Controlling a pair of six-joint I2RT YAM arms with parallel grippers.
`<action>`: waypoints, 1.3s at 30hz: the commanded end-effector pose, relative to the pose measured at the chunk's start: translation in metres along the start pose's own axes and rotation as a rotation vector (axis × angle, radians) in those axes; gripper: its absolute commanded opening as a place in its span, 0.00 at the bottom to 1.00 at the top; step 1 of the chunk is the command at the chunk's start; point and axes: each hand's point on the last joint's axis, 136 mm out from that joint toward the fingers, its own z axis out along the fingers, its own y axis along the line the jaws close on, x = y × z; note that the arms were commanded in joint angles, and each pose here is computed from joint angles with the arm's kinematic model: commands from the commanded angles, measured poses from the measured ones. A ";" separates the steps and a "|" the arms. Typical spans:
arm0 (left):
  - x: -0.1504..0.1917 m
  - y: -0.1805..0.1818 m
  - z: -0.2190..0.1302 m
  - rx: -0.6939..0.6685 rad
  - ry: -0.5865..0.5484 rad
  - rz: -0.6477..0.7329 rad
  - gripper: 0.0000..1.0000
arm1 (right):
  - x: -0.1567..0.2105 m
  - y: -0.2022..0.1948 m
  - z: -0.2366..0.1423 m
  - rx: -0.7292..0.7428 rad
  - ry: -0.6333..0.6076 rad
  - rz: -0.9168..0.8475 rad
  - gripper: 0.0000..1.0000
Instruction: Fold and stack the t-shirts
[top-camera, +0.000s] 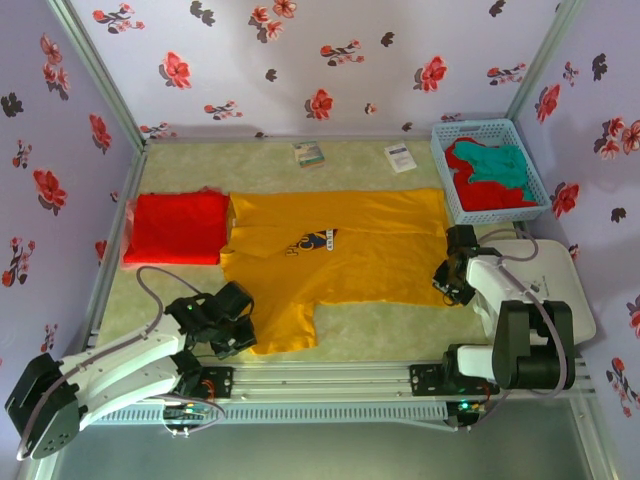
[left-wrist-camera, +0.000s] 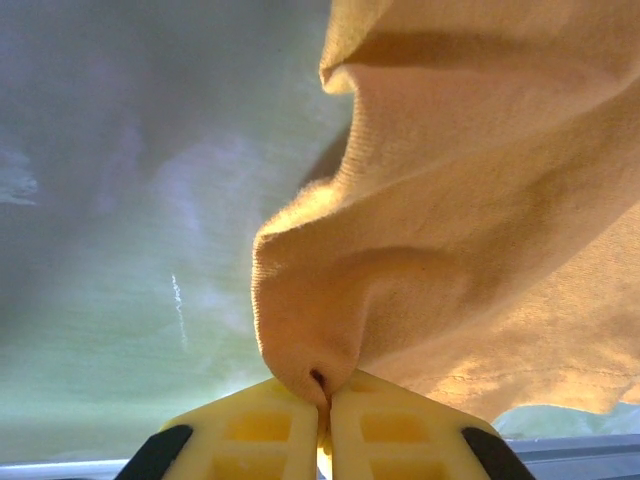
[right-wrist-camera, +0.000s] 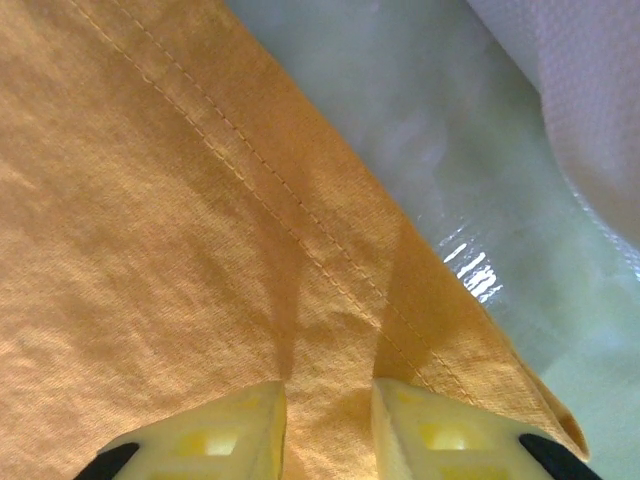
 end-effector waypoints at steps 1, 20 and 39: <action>-0.002 0.000 -0.007 -0.024 -0.013 0.019 0.09 | 0.024 -0.016 0.006 0.052 0.095 0.000 0.46; -0.006 -0.005 -0.014 -0.020 -0.036 0.041 0.07 | 0.039 -0.023 0.017 0.090 0.101 0.009 0.36; -0.028 -0.035 -0.059 0.018 -0.130 0.092 0.00 | 0.017 0.000 -0.003 0.025 0.044 -0.047 0.03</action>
